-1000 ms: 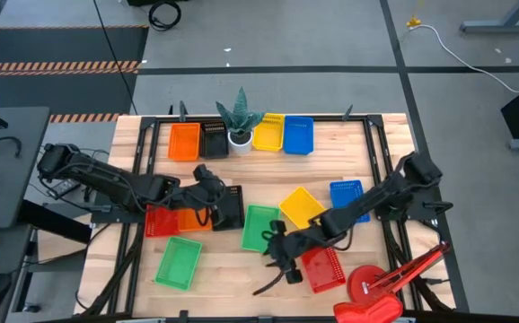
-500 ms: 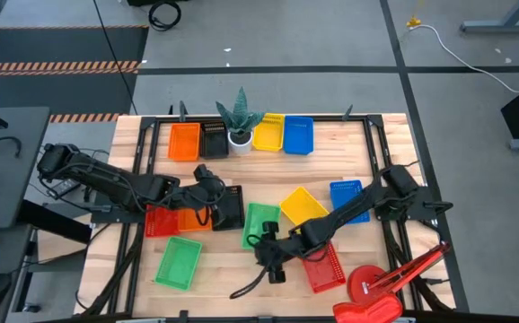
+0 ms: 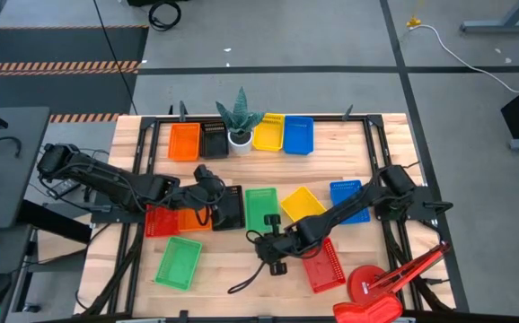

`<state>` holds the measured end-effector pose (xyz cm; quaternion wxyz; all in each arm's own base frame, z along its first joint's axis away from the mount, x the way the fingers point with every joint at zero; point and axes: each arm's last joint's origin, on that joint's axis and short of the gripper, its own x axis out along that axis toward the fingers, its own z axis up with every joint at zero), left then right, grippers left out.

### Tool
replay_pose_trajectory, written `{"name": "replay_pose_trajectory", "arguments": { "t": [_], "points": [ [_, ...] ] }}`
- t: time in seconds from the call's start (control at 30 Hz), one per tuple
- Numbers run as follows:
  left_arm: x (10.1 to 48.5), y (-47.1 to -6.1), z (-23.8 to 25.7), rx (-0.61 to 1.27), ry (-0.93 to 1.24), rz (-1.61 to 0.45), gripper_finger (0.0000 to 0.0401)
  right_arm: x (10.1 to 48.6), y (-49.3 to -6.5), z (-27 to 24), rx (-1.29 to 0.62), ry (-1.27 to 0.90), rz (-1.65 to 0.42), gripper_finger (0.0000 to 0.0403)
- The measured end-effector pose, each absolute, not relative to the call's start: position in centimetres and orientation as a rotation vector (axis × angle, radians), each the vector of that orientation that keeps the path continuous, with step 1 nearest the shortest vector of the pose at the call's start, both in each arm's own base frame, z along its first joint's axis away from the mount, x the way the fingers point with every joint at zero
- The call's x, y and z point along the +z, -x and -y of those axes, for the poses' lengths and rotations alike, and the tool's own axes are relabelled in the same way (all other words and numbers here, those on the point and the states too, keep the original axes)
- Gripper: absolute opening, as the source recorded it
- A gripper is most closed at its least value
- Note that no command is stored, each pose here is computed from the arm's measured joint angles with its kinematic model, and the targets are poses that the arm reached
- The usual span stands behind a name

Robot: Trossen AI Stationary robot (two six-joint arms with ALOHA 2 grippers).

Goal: Stack baskets by color
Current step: Move the right green bin to the top right of the table

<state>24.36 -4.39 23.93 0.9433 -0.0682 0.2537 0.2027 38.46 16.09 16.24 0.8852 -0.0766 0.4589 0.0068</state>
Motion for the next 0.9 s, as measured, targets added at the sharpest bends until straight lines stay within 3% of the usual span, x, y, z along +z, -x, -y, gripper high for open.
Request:
{"name": "replay_pose_trajectory", "arguments": {
  "t": [0.3, 0.67, 0.9],
  "points": [
    [23.8, -24.2, 5.0, 0.368, 0.152, -0.538, 0.0018, 18.7, -37.8, -15.8, 0.031, 0.149, -0.921, 0.0016],
    [23.7, -23.7, 6.9, 0.294, 0.143, -0.550, 0.0017, 16.5, -39.1, -12.3, -0.031, 0.204, -1.000, 0.0154],
    [23.7, -23.2, 8.2, 0.249, 0.154, -0.554, 0.0013, 17.3, -39.4, -11.5, -0.036, 0.219, -0.964, 0.0148]
  ]
}}
